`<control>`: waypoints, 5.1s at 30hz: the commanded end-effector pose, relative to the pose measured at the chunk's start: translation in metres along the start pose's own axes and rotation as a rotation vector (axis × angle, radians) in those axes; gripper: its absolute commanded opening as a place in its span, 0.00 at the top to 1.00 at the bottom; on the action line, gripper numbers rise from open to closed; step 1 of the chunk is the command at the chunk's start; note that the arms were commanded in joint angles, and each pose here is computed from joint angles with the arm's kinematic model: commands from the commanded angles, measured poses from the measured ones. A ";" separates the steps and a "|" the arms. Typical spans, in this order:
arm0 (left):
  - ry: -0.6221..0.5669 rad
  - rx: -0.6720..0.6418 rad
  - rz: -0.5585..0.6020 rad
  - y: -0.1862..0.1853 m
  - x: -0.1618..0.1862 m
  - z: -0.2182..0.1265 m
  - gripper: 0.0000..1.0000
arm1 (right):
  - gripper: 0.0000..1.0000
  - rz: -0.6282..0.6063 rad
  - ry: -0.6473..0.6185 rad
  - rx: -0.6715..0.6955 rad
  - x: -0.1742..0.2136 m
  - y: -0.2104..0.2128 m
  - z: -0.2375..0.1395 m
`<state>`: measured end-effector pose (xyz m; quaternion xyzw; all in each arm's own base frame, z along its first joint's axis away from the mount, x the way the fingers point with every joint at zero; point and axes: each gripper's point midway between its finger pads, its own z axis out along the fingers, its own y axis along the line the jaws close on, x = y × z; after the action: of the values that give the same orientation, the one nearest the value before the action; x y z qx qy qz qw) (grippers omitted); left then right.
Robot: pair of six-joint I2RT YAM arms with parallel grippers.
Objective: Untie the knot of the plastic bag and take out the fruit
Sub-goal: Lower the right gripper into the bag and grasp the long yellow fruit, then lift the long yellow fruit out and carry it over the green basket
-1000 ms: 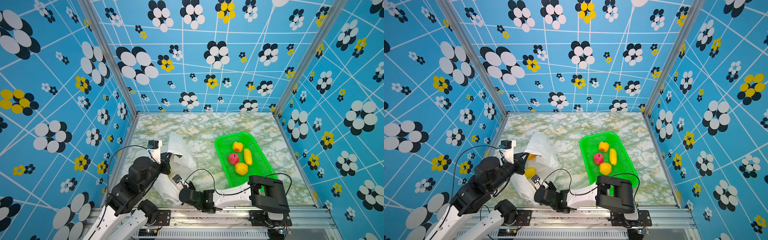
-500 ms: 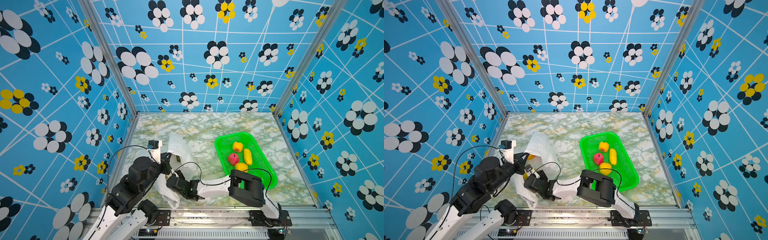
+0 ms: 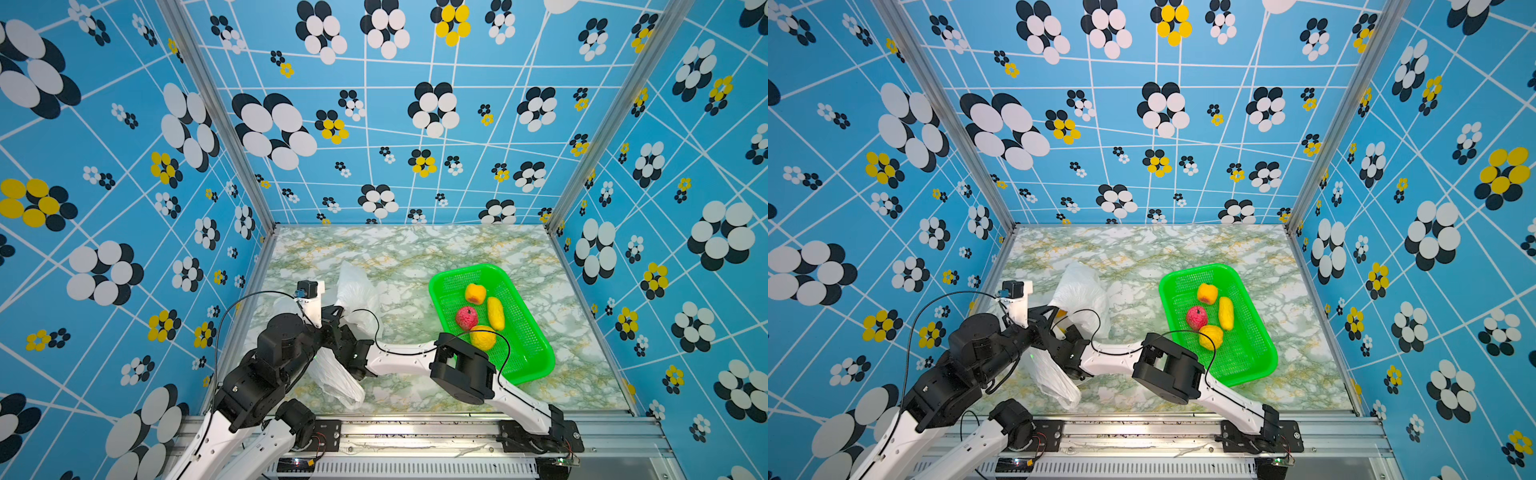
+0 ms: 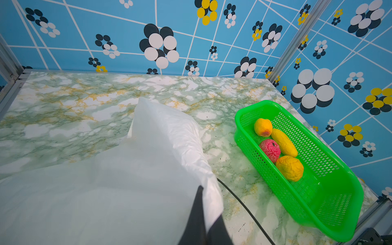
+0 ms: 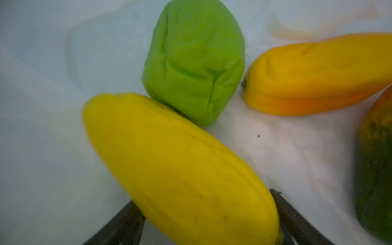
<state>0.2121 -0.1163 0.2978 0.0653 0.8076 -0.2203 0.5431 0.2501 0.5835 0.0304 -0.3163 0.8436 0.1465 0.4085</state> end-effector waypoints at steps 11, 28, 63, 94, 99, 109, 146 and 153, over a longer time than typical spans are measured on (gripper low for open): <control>-0.018 -0.010 0.007 0.001 -0.009 -0.004 1.00 | 0.53 -0.046 0.045 -0.028 0.011 -0.004 -0.006; -0.018 -0.056 0.018 0.009 -0.009 -0.003 1.00 | 0.67 -0.048 -0.135 -0.169 0.003 0.005 -0.126; -0.045 -0.087 0.010 0.010 -0.024 -0.003 1.00 | 0.17 -0.143 -0.216 -0.096 -0.014 0.054 -0.114; -0.079 -0.085 0.009 0.014 -0.021 -0.011 1.00 | 0.22 -0.056 -0.032 0.003 -0.015 0.019 0.013; -0.075 -0.086 0.010 0.014 -0.019 -0.010 1.00 | 0.27 -0.075 -0.019 0.026 -0.014 0.015 0.021; -0.080 -0.086 0.012 0.015 -0.019 -0.012 1.00 | 0.58 -0.105 -0.013 0.038 -0.025 0.011 0.008; 0.018 -0.237 0.029 0.042 0.006 0.006 1.00 | 0.69 0.052 -0.407 0.120 -0.011 -0.139 -0.293; 0.013 -0.226 0.025 0.040 0.007 0.008 1.00 | 0.74 0.154 -0.366 0.270 -0.003 -0.209 -0.301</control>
<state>0.2288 -0.0882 0.2834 0.0201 0.8277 -0.1297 0.5457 0.1960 0.3031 0.2263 -0.1981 0.7746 0.1506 0.5815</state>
